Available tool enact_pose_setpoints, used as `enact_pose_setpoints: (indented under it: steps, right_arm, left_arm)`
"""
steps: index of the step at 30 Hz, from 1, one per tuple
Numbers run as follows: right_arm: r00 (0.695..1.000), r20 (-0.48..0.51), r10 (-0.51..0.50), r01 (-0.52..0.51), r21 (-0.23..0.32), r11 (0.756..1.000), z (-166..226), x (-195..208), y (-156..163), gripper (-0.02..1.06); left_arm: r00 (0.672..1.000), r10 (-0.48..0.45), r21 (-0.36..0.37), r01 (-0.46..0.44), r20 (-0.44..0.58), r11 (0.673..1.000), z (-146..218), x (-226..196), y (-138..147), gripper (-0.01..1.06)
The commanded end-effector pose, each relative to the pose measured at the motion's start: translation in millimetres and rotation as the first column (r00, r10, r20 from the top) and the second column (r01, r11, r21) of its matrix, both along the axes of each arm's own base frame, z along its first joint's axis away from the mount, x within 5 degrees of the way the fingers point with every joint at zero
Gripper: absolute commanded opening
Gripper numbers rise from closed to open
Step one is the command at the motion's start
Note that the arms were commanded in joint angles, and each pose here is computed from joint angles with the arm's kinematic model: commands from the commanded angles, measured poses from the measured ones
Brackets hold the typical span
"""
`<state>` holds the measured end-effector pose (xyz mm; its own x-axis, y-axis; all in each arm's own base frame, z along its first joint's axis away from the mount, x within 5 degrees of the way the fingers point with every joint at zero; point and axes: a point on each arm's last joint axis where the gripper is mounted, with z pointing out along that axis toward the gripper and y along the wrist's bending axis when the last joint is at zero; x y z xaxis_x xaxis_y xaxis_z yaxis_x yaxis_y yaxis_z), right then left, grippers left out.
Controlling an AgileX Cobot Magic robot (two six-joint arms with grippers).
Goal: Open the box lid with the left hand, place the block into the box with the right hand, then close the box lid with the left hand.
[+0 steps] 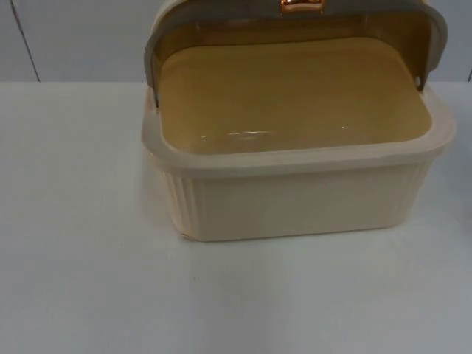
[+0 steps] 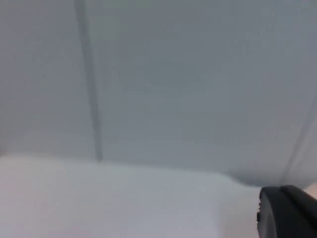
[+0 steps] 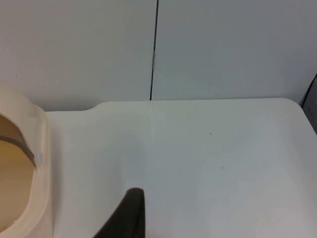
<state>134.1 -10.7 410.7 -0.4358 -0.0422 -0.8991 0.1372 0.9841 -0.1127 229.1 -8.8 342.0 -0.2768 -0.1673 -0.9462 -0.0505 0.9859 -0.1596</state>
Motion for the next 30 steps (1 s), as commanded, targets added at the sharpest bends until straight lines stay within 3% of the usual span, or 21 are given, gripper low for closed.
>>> enact_pose_setpoints:
  steps: [1,4,6,8,12,15,22,25,30]
  right_arm:
    - [1.0,0.009,-0.005,0.005,0.008,1.0,3,-2,0,1.04]
    - [1.0,0.005,-0.005,0.005,0.008,1.0,2,-1,0,1.04]
    - [1.0,0.001,-0.005,0.005,0.007,1.0,1,-1,0,1.04]
    - [1.0,-0.023,-0.006,0.006,0.006,1.0,-3,4,0,1.04]
    - [0.998,-0.067,-0.007,0.007,-0.001,1.0,-13,12,1,1.04]
    - [0.986,-0.168,-0.001,0.0,-0.006,1.0,-41,26,3,1.04]
    - [0.946,-0.317,0.059,-0.031,0.094,0.995,-129,67,15,1.04]
    - [0.92,-0.391,0.021,0.023,0.108,0.994,-156,90,8,1.04]
    - [0.912,-0.409,-0.029,0.089,0.129,0.988,-173,106,-6,1.04]
  left_arm:
    - [0.991,0.081,0.012,-0.08,-0.108,0.997,-2,-3,10,0.0]
    - [0.964,0.056,0.173,-0.011,-0.259,0.985,-1,-3,7,0.0]
    - [0.961,0.02,0.183,0.031,-0.275,0.983,2,-2,2,0.0]
    - [0.974,-0.026,0.176,0.067,-0.223,0.982,22,-2,-7,0.0]
    - [0.986,-0.038,0.193,0.069,-0.16,0.979,43,-1,-9,0.0]
    - [0.992,-0.042,0.184,0.064,-0.12,0.981,55,-1,-10,0.0]
    - [0.994,-0.047,0.195,0.066,-0.102,0.979,55,0,-10,0.0]
    - [0.994,-0.045,0.212,0.065,-0.097,0.975,55,0,-9,0.0]
    - [0.995,-0.048,0.205,0.066,-0.091,0.976,56,0,-10,0.0]
